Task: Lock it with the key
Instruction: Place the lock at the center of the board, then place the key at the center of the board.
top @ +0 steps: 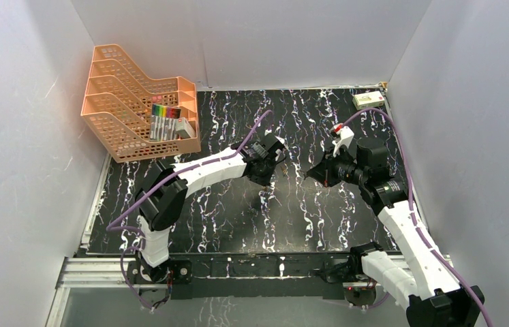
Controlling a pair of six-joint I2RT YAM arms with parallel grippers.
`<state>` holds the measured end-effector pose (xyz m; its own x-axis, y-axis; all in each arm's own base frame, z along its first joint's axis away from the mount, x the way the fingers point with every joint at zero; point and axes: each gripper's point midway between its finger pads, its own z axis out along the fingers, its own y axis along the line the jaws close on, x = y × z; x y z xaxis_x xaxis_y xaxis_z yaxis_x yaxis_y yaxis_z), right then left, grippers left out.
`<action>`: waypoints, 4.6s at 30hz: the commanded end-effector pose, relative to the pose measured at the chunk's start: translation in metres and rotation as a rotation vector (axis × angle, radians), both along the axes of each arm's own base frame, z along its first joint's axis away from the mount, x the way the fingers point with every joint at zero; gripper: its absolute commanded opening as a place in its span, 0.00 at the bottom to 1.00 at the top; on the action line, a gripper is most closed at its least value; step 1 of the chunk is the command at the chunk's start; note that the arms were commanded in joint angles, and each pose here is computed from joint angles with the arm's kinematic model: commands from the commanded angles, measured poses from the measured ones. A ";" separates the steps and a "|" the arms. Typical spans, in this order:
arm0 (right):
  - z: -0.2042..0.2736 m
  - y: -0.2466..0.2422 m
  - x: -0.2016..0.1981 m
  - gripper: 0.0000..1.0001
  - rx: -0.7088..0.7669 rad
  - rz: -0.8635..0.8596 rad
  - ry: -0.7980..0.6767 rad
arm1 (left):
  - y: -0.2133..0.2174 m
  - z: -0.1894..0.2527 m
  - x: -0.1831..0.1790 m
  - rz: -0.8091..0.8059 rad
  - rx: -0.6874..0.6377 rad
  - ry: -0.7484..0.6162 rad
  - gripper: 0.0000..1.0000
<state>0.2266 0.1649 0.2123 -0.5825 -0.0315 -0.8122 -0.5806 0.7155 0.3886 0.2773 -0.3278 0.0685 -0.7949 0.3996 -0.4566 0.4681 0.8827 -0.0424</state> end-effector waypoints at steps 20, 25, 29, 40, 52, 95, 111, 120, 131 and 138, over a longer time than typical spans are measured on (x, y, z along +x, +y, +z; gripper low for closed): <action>0.008 0.000 0.004 0.00 0.009 -0.006 -0.044 | -0.009 0.008 -0.009 -0.013 -0.027 0.056 0.00; 0.008 0.000 0.004 0.00 0.011 -0.003 -0.044 | -0.013 0.010 -0.012 -0.022 -0.045 0.070 0.00; 0.007 0.000 0.004 0.00 0.011 -0.001 -0.047 | -0.010 0.007 -0.012 -0.023 -0.035 0.071 0.00; 0.007 0.000 0.003 0.00 0.013 0.000 -0.046 | -0.003 0.004 -0.013 -0.005 -0.010 0.067 0.00; 0.005 0.000 0.002 0.00 0.012 -0.003 -0.048 | -0.004 0.003 -0.012 -0.006 -0.007 0.069 0.03; -0.016 0.006 -0.002 0.00 0.053 -0.040 0.146 | 0.005 0.091 0.015 0.057 -0.324 -0.092 0.71; -0.037 0.003 0.003 0.00 0.000 -0.096 0.212 | 0.064 0.101 0.022 0.144 -0.375 -0.109 0.98; -0.046 0.010 0.005 0.00 -0.023 -0.090 0.232 | 0.079 0.097 0.019 0.159 -0.371 -0.106 0.98; -0.071 0.040 0.000 0.00 -0.117 -0.062 0.251 | 0.088 0.095 0.020 0.167 -0.368 -0.108 0.98; -0.090 0.051 0.002 0.00 -0.157 -0.067 0.273 | 0.094 0.090 0.019 0.173 -0.352 -0.101 0.98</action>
